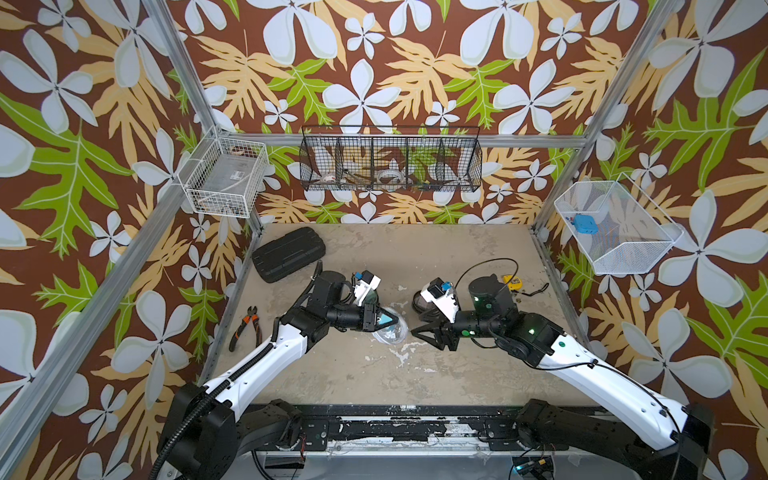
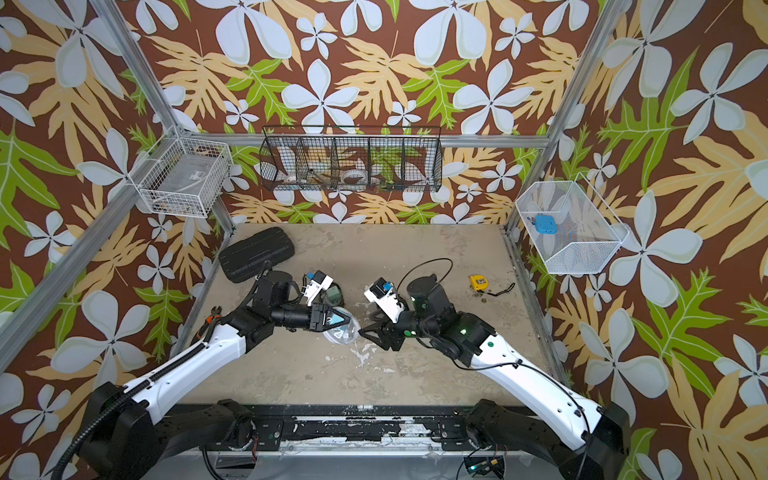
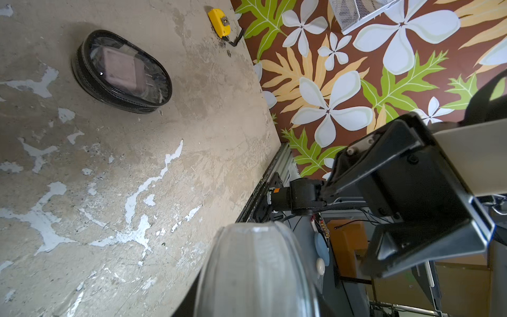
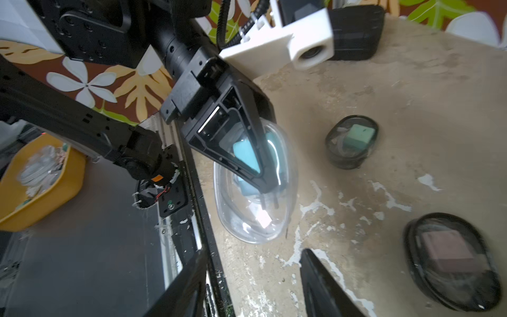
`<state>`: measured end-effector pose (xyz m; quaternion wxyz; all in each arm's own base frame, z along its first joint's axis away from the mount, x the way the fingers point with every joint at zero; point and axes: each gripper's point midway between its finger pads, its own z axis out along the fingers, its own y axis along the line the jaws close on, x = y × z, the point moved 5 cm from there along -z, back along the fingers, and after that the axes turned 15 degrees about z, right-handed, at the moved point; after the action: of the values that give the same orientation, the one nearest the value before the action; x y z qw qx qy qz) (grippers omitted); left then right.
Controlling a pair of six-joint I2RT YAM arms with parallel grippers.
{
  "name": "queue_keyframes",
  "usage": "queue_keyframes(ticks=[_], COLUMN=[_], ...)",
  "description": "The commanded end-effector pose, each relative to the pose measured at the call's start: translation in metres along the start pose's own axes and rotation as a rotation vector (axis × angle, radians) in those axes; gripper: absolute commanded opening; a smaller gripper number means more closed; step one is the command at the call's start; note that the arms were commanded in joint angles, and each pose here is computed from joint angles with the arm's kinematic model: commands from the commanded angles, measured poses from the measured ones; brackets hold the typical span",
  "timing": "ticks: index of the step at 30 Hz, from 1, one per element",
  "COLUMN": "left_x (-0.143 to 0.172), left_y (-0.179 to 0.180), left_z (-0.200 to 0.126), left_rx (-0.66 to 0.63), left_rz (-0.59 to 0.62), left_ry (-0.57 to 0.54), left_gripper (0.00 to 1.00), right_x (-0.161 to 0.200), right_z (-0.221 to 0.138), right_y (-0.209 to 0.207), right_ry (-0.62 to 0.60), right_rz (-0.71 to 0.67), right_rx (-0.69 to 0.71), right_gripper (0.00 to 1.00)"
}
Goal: Pack away charging kits
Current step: Adjust the storage bag.
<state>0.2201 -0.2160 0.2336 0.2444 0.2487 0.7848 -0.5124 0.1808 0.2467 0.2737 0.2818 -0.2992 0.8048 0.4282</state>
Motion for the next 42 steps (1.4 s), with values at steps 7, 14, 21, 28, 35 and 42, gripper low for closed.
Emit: queue_keyframes(ticks=[7,14,21,28,35,42], left_x=[0.002,0.003,-0.004,-0.017,-0.018,-0.014], left_y=[-0.019,-0.019,-0.015,-0.033,-0.026,-0.021], left_z=[-0.008,-0.009,-0.014,-0.028,-0.020,-0.017], left_rx=[0.077,0.063,0.007,0.136,0.143,0.137], left_rz=[0.085,0.110,0.055,-0.007,-0.050,-0.122], left_ry=[0.001,0.007,-0.115,-0.349,-0.329,-0.333], left_gripper=[0.11,0.12,0.48,0.60,0.59,0.26], right_x=[0.003,0.007,0.008,0.007,0.000,-0.009], right_z=[0.029,0.038,0.035,0.034,0.032,0.030], right_y=[0.000,-0.001,0.001,0.000,0.004,0.007], right_ry=[0.067,0.100,0.051,-0.060,-0.073,-0.099], right_rz=[0.046,0.107,0.316,0.567,0.584,0.571], right_rx=[-0.142,-0.196,-0.220,-0.316,-0.332,-0.341], right_gripper=[0.44,0.07,0.00,0.00,0.00,0.05])
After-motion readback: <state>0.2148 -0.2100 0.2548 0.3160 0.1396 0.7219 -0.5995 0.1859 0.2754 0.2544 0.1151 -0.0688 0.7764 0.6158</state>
